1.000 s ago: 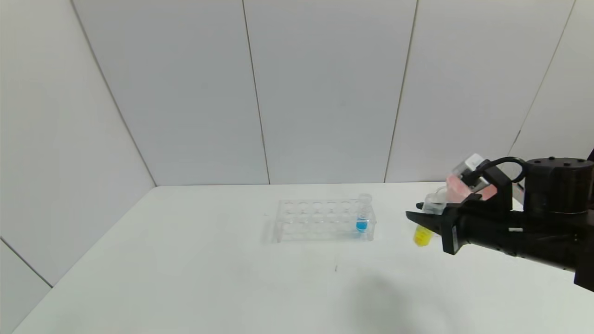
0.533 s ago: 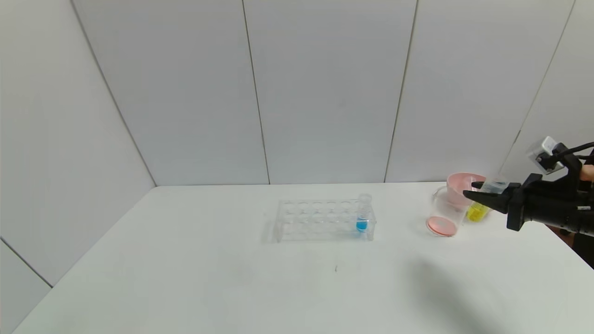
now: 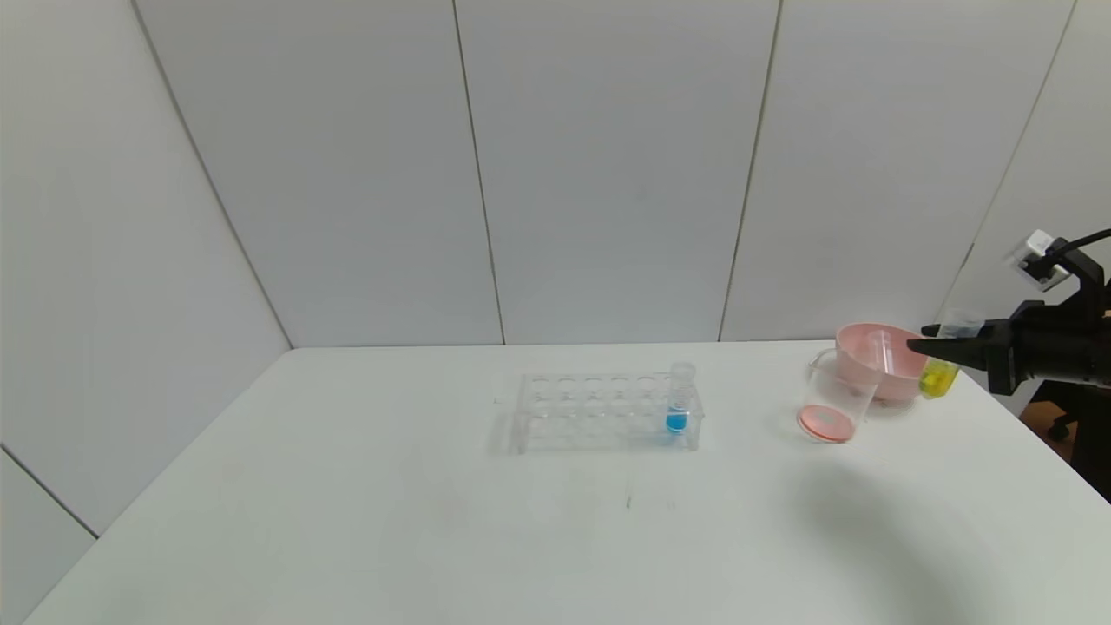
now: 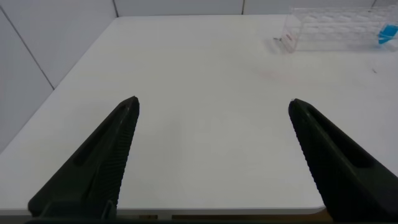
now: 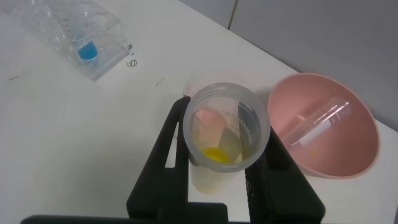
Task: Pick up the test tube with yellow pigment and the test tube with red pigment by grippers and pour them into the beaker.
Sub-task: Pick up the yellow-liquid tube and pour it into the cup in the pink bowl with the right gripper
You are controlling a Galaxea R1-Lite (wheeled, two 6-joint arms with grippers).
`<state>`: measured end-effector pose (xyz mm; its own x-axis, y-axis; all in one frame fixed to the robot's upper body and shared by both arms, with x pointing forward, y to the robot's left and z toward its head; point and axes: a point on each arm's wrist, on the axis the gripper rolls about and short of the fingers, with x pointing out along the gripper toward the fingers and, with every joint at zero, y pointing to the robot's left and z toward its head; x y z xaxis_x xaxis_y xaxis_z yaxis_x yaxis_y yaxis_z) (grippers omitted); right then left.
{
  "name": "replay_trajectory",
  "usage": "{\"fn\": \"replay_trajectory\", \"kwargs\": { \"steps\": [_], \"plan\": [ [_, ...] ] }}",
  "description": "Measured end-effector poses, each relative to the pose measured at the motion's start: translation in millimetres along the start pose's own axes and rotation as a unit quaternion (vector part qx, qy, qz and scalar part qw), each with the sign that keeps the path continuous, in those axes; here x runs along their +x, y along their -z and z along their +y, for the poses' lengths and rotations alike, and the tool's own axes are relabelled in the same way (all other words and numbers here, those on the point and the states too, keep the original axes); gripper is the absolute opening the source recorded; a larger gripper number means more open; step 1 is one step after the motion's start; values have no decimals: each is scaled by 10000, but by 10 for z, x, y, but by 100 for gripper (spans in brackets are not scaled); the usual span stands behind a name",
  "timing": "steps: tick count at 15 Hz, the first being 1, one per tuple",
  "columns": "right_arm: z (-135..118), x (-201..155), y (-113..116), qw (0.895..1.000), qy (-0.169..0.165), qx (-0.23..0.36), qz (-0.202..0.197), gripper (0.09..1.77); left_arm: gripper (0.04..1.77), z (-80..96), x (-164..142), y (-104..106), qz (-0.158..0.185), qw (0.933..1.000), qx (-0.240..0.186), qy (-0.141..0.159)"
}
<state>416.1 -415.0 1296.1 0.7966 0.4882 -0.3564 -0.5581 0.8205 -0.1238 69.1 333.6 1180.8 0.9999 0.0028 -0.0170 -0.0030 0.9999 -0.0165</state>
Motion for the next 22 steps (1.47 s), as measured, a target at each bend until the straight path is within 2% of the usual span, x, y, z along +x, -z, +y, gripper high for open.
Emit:
{"fn": "replay_trajectory", "kwargs": {
  "steps": [5,9,13,16,18,22],
  "plan": [
    [-279,-51,-191,9968,14,-153,779,57,172,0,0,0,0,10000,0,0],
    [-480,96,-211,9842,335,-761,1565,57,172,0,0,0,0,10000,0,0],
    [-660,359,-257,9759,510,-1246,1715,57,172,0,0,0,0,10000,0,0],
    [-648,518,-324,9707,311,-1344,1967,57,172,0,0,0,0,10000,2,0],
    [-566,609,-365,9626,112,-1513,2245,57,172,0,0,0,0,10000,2,0],
    [-386,822,-440,9490,136,-1856,2544,57,172,0,0,0,0,10000,0,0]
  ]
}}
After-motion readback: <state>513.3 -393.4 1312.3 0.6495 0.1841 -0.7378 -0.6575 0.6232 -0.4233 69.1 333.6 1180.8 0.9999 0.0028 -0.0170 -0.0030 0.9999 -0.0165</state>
